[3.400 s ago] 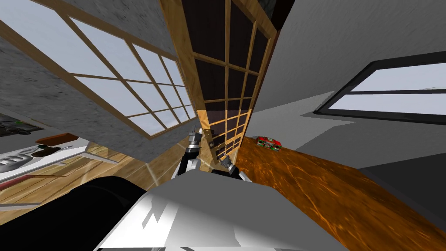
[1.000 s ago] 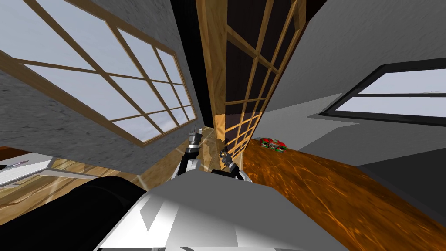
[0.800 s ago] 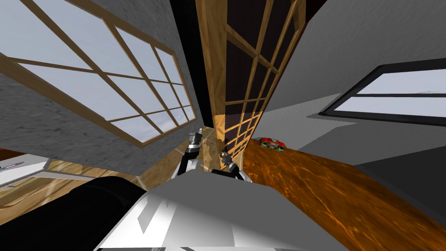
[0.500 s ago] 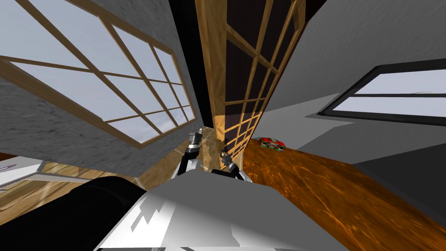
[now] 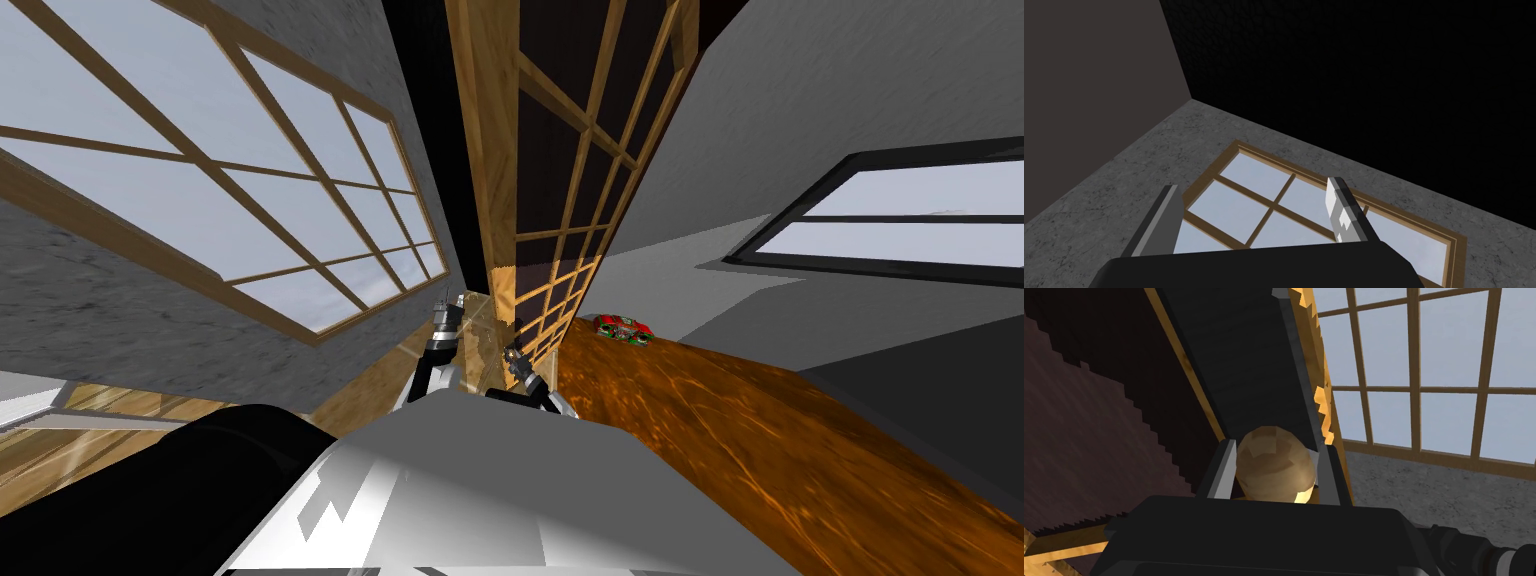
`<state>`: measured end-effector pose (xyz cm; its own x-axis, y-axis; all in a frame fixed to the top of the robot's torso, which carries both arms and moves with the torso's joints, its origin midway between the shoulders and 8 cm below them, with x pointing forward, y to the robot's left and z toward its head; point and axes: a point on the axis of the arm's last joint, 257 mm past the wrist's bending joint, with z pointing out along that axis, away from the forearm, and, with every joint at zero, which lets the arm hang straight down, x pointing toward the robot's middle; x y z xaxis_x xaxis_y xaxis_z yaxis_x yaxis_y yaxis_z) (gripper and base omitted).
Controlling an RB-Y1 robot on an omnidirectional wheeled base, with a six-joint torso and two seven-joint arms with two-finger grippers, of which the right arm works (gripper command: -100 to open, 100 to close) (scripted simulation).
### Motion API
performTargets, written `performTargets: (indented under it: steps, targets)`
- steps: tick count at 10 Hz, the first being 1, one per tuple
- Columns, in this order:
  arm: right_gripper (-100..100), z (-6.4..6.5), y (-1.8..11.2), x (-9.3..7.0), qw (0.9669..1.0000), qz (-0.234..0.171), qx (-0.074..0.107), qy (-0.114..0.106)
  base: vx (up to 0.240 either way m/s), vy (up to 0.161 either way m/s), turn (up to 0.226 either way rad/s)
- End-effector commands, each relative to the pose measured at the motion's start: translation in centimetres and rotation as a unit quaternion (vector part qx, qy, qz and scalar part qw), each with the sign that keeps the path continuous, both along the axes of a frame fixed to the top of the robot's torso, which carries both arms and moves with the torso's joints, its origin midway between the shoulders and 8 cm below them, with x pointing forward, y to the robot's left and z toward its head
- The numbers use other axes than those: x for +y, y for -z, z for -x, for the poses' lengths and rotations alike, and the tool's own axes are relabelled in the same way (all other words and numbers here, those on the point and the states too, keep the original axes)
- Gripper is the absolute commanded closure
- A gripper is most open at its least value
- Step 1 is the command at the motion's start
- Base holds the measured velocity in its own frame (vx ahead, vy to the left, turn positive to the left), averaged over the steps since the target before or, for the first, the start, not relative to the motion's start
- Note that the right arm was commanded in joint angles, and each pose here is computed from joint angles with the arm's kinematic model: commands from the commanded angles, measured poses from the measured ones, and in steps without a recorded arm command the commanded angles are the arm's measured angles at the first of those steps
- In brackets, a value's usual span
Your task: Push the door open
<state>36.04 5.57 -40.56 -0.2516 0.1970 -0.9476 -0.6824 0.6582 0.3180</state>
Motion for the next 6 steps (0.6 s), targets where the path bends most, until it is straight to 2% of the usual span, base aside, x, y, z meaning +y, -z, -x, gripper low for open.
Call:
performTargets:
  steps: [1, 3, 4, 6]
  targets:
    - [100, -0.3, -0.34, -0.06, 0.9999, -0.014, 0.008, 0.002, 0.011, 0.02, -0.018]
    - [100, -0.2, -0.37, 0.07, 0.9988, -0.038, 0.032, 0.001, 0.008, 0.022, -0.029]
    - [100, -0.2, -0.37, 0.07, 0.9986, -0.04, 0.035, 0.001, 0.013, 0.026, -0.026]
    - [100, -0.09, -0.4, 0.2, 0.9962, -0.064, 0.059, 0.0, 0.01, 0.02, -0.023]
